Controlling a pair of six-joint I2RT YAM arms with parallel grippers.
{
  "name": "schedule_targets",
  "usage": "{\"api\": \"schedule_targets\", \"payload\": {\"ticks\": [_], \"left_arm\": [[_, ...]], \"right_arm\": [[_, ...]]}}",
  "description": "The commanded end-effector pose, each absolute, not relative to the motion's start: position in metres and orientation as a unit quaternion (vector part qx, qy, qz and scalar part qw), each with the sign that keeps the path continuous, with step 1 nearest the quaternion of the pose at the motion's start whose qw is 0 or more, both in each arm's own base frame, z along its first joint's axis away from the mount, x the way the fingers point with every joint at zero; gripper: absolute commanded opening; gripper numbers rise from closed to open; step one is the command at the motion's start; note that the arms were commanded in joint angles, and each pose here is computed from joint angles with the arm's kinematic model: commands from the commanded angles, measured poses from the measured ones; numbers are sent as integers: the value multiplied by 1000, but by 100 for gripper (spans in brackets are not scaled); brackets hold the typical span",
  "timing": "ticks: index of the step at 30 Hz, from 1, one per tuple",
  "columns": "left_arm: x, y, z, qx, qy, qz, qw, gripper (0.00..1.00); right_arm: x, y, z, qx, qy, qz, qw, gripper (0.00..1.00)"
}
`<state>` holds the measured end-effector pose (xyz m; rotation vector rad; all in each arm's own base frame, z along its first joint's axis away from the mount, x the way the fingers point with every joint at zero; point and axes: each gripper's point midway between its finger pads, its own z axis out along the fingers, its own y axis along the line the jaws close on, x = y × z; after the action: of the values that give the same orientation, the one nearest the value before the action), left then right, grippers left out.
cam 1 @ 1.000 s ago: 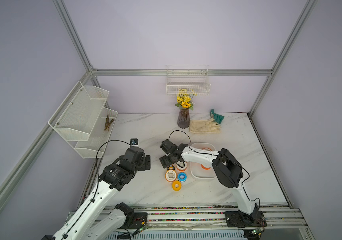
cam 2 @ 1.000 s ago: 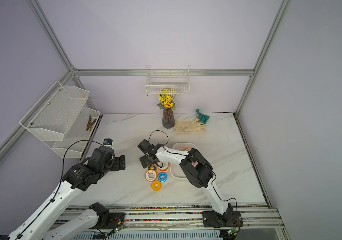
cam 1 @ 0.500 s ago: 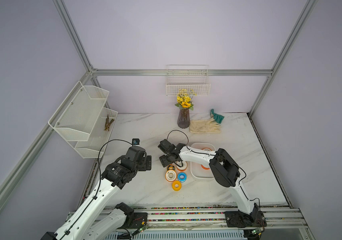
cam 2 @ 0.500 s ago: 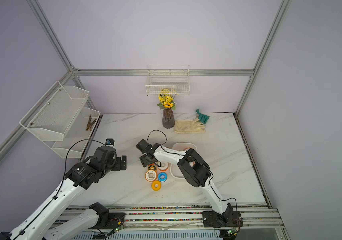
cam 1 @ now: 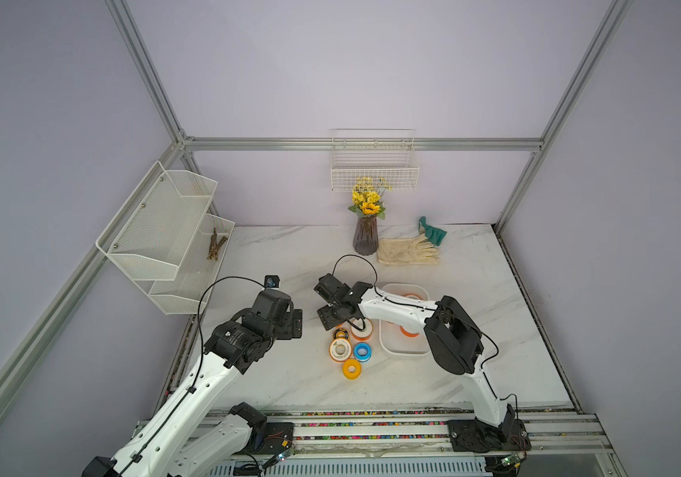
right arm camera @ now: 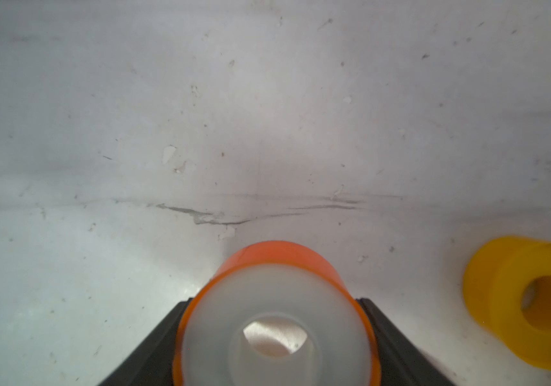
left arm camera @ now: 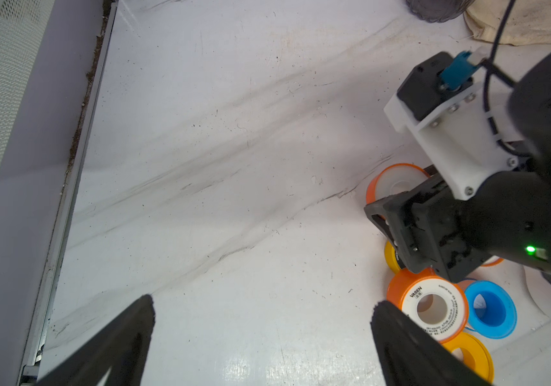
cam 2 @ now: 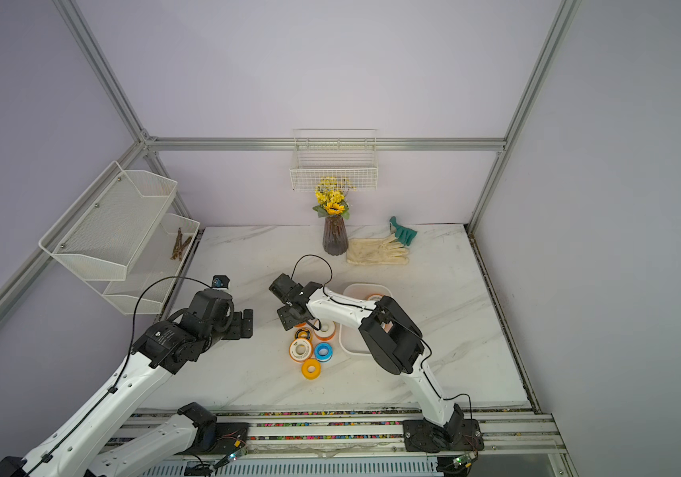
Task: Put the sealing tape into the storage box
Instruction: Pick up the sealing tape at the center of the board, then place the sealing tape in the storage box.
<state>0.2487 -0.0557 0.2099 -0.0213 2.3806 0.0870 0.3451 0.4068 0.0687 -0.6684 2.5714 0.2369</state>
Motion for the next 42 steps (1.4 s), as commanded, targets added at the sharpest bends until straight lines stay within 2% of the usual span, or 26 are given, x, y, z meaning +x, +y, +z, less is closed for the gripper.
{"api": "schedule_targets", "payload": {"ticks": [1, 2, 3, 11, 21, 26, 42], "left_arm": [[253, -55, 216, -11, 923, 33, 384, 100], [253, -55, 216, -12, 923, 33, 383, 100], [253, -55, 215, -11, 923, 33, 382, 100], [253, -56, 214, -8, 925, 32, 379, 100], [254, -58, 211, -4, 927, 32, 374, 100], [256, -60, 208, 4, 930, 31, 365, 100], [258, -62, 203, 9, 934, 26, 355, 100]], "right_arm": [[346, 395, 126, -229, 927, 88, 285, 68], [345, 389, 134, -225, 925, 85, 293, 68], [345, 382, 141, -219, 925, 82, 301, 62], [335, 308, 168, -179, 921, 34, 344, 62], [305, 225, 130, -113, 940, 53, 318, 61], [296, 211, 107, -105, 947, 51, 299, 61], [284, 212, 70, -113, 957, 58, 259, 64]]}}
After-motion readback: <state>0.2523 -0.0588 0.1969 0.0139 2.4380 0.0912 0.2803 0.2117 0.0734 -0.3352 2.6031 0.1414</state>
